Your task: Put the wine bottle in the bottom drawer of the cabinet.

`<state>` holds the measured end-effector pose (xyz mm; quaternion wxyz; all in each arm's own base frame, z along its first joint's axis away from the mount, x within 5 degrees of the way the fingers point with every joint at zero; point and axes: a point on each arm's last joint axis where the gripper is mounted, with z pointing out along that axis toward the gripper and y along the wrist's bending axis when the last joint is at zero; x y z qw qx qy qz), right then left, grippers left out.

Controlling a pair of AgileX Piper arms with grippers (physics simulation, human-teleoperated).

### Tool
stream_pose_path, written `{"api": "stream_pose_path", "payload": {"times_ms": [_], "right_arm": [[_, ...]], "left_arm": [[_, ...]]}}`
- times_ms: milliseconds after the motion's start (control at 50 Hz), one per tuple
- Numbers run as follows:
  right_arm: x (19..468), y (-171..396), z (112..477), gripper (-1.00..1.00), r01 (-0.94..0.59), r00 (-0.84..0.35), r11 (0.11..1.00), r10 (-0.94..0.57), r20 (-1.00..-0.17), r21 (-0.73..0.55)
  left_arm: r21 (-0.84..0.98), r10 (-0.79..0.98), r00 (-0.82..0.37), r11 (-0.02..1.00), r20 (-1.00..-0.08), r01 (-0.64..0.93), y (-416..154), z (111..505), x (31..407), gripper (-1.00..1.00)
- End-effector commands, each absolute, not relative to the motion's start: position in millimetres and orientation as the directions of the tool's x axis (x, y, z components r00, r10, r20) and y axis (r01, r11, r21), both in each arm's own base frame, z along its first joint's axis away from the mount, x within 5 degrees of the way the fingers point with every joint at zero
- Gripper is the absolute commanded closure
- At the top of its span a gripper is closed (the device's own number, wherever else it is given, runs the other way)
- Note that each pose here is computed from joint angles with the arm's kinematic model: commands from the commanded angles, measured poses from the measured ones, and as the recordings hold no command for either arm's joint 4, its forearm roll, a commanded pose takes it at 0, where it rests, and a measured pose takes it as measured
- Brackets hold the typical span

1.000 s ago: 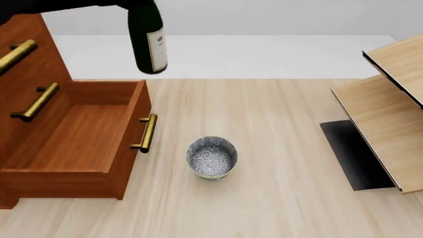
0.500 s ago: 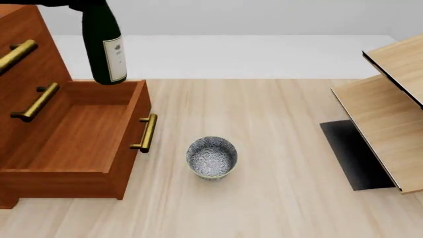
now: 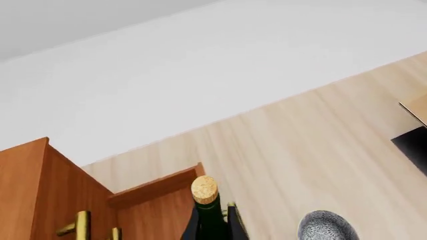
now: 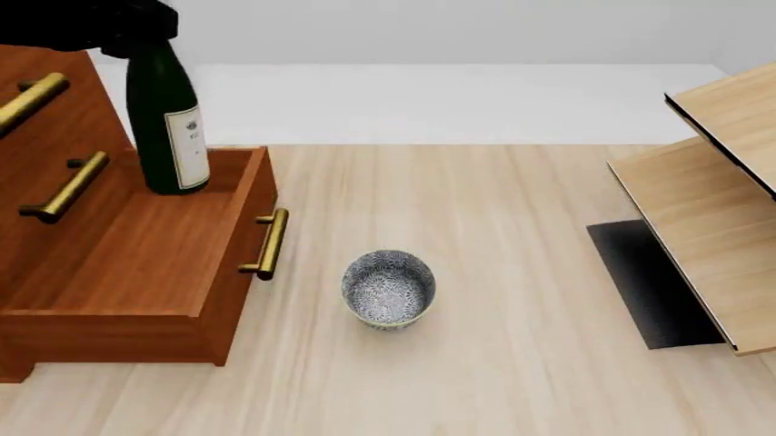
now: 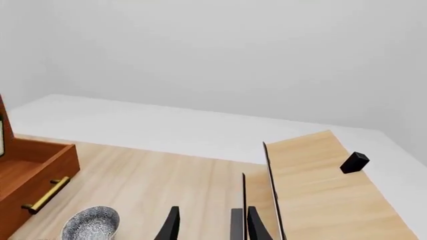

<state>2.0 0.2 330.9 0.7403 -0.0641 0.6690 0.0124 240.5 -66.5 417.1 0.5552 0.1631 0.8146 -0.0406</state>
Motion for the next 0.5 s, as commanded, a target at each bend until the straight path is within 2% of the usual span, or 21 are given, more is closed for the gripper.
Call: {"api": "stream_pose_path", "payload": {"times_ms": [20,500], "right_arm": [[3.3,0.4,329.3,-1.00,-0.105,0.104,0.991,-0.067,-0.992,-0.078],[2.4,0.3,330.4,-1.00,-0.108,0.105,0.991,-0.067,-0.992,-0.079]], "left_arm": [[0.109,0.218,-0.356,0.947,-0.909,0.301,-60.9,407.2,229.8,1.00],[0.136,0.235,-0.393,0.955,-0.889,0.265,-47.2,382.8,227.9,1.00]]}}
